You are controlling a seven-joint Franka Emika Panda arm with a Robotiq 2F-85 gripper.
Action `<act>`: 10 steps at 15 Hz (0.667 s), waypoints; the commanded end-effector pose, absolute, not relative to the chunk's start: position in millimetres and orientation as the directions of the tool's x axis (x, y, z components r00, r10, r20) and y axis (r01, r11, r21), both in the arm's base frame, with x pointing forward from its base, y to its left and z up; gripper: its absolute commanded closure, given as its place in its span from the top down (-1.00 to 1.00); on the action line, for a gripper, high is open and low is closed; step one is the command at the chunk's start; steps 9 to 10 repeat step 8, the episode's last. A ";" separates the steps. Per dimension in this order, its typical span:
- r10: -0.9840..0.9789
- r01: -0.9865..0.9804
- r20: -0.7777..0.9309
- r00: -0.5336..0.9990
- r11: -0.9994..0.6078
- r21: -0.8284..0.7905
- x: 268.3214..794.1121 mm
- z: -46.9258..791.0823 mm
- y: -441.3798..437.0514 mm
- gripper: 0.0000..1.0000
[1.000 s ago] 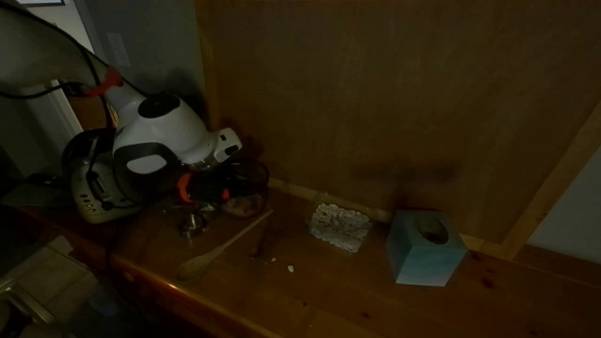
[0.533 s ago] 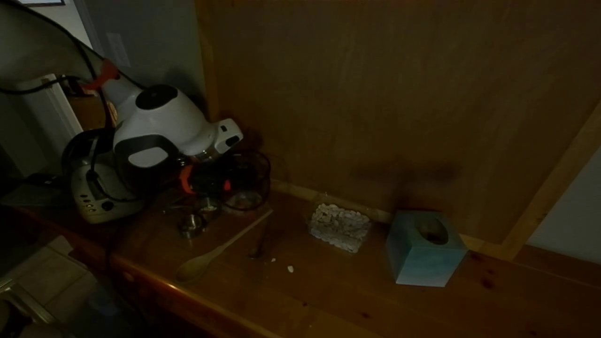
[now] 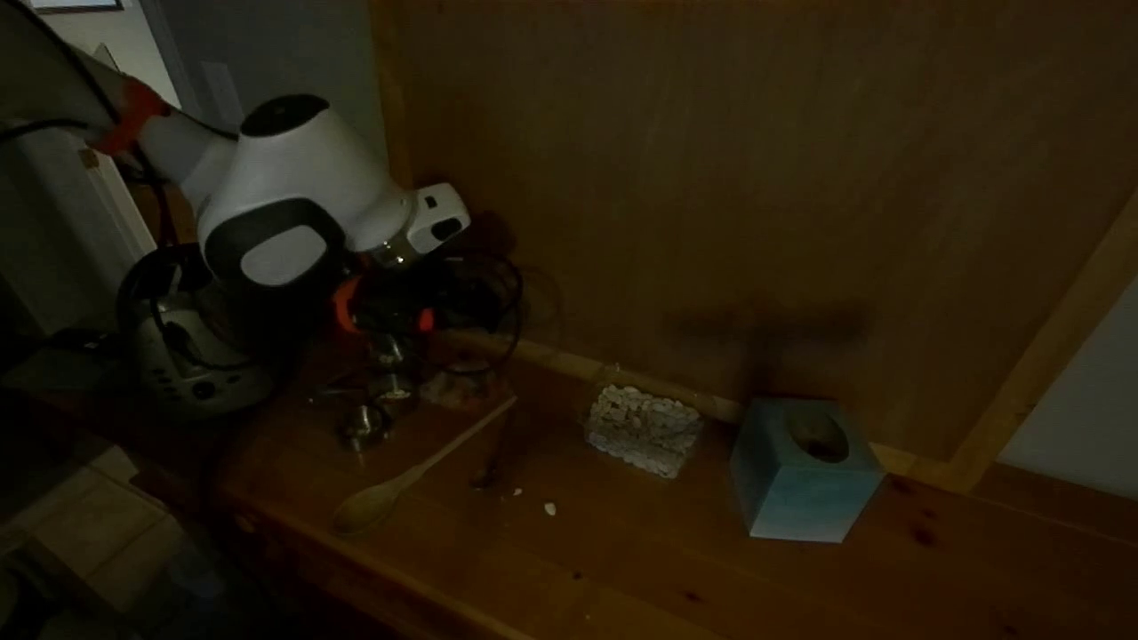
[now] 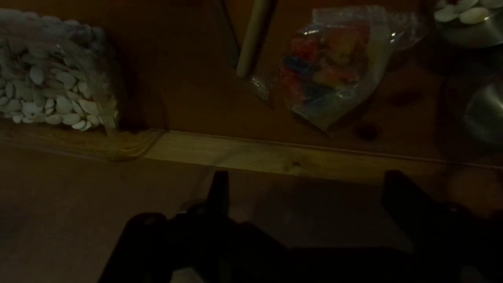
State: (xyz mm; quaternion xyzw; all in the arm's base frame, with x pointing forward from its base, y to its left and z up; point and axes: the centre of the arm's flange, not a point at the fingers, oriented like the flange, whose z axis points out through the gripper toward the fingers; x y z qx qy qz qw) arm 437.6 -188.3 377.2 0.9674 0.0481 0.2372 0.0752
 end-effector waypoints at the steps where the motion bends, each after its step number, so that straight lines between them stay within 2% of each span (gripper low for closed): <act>1: 0.108 0.052 0.431 0.896 -0.989 0.139 435.1 386.2 -186.1 1.00; 10: 0.083 0.048 0.415 0.906 -0.994 0.095 427.6 407.2 -176.7 1.00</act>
